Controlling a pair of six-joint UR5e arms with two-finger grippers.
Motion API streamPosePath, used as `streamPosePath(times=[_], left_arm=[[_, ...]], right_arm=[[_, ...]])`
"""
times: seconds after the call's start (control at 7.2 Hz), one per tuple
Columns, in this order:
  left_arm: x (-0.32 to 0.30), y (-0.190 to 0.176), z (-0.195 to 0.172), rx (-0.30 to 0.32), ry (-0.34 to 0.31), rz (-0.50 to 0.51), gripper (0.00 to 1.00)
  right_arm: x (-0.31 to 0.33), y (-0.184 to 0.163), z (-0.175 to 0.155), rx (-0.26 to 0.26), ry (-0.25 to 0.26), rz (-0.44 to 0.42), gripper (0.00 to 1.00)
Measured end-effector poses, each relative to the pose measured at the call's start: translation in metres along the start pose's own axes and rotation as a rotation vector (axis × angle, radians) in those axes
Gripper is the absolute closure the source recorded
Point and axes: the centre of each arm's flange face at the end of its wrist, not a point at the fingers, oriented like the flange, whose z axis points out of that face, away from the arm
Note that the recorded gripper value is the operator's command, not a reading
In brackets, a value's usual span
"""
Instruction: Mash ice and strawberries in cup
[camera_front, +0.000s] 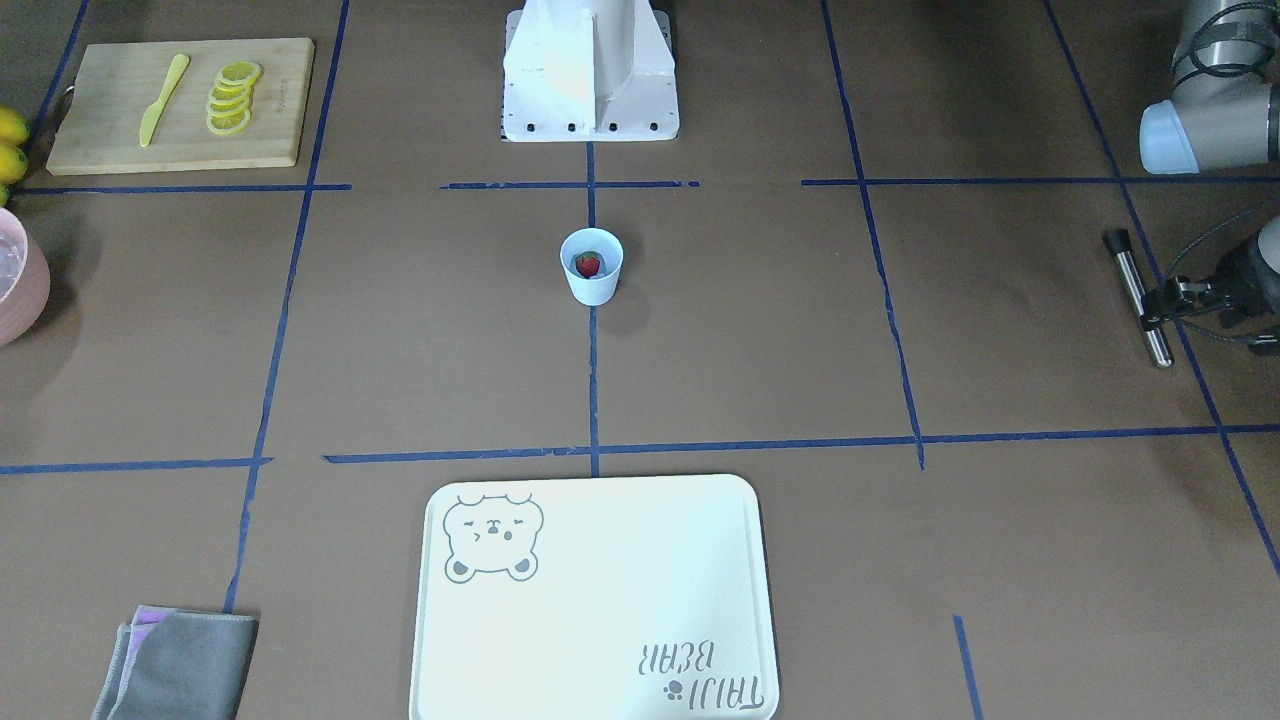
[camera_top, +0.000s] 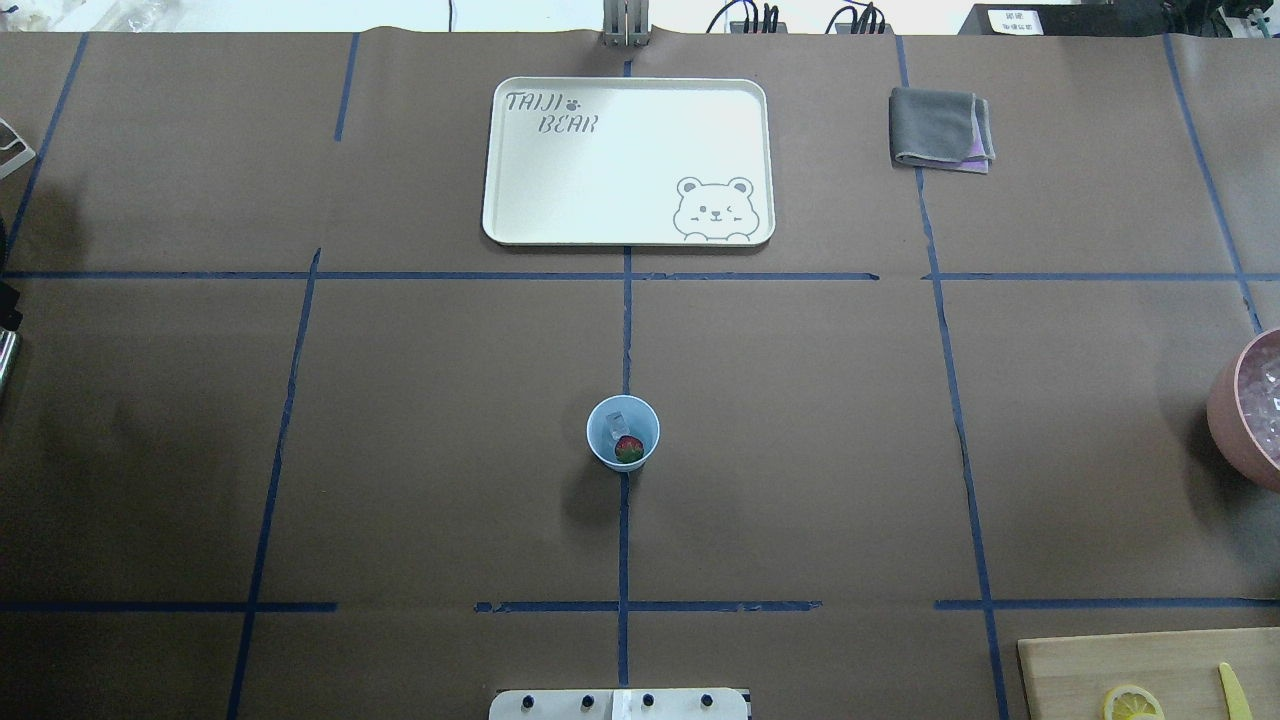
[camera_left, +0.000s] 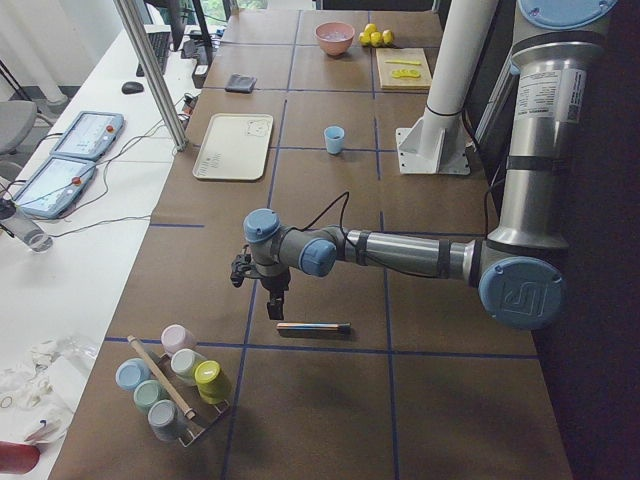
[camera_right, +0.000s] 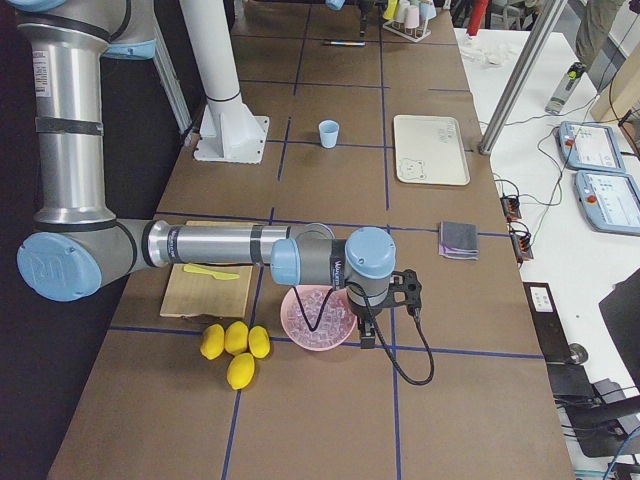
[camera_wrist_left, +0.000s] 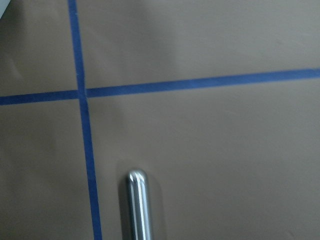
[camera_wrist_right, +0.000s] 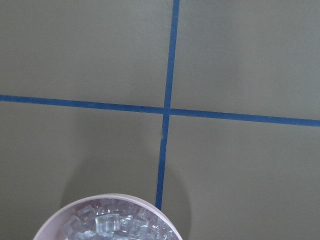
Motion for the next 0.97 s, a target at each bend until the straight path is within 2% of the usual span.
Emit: streamPosePath(times=[0.28,0.97], left_arm=[[-0.015,0.001,0.017,-0.003,0.000,-0.027,0.00],[-0.035,0.009,0.039,0.061,0.036,-0.121,0.00]], right_arm=[[-0.001,0.000,-0.001,0.001,-0.001,-0.001,0.01],[-0.002,0.000,-0.002,0.003,-0.002,-0.003,0.01]])
